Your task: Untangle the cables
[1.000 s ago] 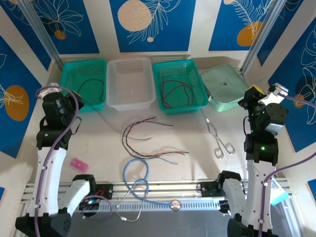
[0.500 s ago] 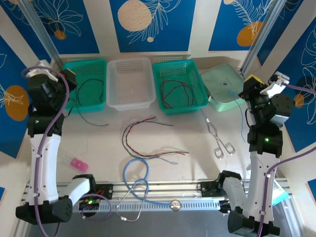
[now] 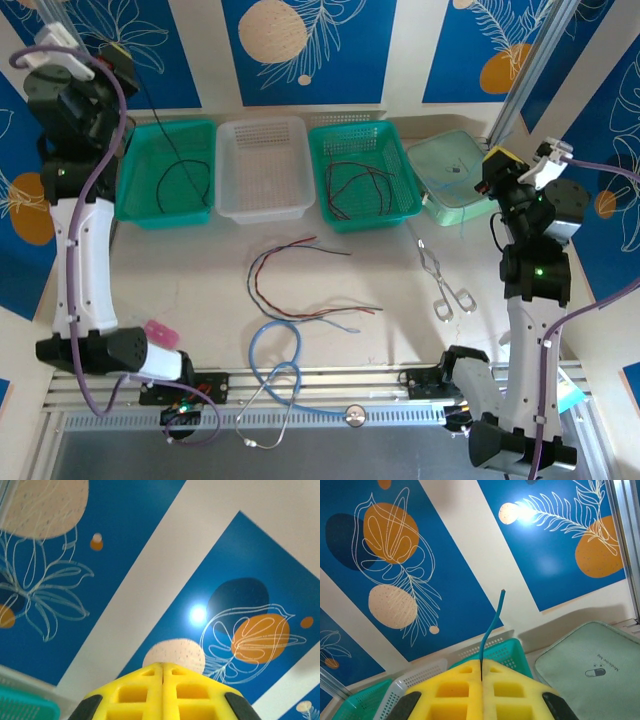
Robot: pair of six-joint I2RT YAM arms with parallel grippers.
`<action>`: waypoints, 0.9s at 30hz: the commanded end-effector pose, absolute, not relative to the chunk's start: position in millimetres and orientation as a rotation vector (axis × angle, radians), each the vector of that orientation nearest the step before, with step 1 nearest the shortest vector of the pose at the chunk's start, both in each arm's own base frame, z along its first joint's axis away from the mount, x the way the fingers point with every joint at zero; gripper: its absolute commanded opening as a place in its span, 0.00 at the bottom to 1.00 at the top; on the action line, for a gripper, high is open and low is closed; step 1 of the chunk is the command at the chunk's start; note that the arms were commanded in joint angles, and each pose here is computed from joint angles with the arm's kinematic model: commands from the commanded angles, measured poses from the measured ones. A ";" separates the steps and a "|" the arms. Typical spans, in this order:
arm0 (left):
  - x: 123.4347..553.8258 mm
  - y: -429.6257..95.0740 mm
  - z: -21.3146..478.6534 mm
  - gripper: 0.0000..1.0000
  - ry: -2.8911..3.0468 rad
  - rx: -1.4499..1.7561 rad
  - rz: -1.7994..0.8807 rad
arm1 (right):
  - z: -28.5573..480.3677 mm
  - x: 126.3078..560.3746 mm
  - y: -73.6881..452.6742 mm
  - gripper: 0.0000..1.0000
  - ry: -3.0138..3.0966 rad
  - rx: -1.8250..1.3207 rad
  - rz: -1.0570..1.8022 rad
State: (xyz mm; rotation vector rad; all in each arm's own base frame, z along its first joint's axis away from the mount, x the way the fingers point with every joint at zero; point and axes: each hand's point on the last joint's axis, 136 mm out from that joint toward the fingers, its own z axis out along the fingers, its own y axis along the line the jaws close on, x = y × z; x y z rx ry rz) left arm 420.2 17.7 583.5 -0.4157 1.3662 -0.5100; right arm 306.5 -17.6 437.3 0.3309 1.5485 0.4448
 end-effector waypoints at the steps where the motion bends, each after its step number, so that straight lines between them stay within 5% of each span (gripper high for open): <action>1: 420.5 32.4 621.0 0.00 1.260 -0.384 -0.453 | 454.0 304.8 -11.2 0.00 1.516 0.289 0.465; 10: 494.8 64.3 579.9 0.00 1.360 -0.431 -0.460 | 455.9 305.2 -7.2 0.00 1.521 0.267 0.479; 18: 559.0 69.3 406.8 0.00 1.707 -0.580 -0.534 | 451.3 301.5 0.5 0.00 1.538 0.255 0.517; 27: 542.9 65.1 210.0 0.00 2.083 -0.865 -0.535 | 451.0 300.1 13.5 0.00 1.553 0.219 0.554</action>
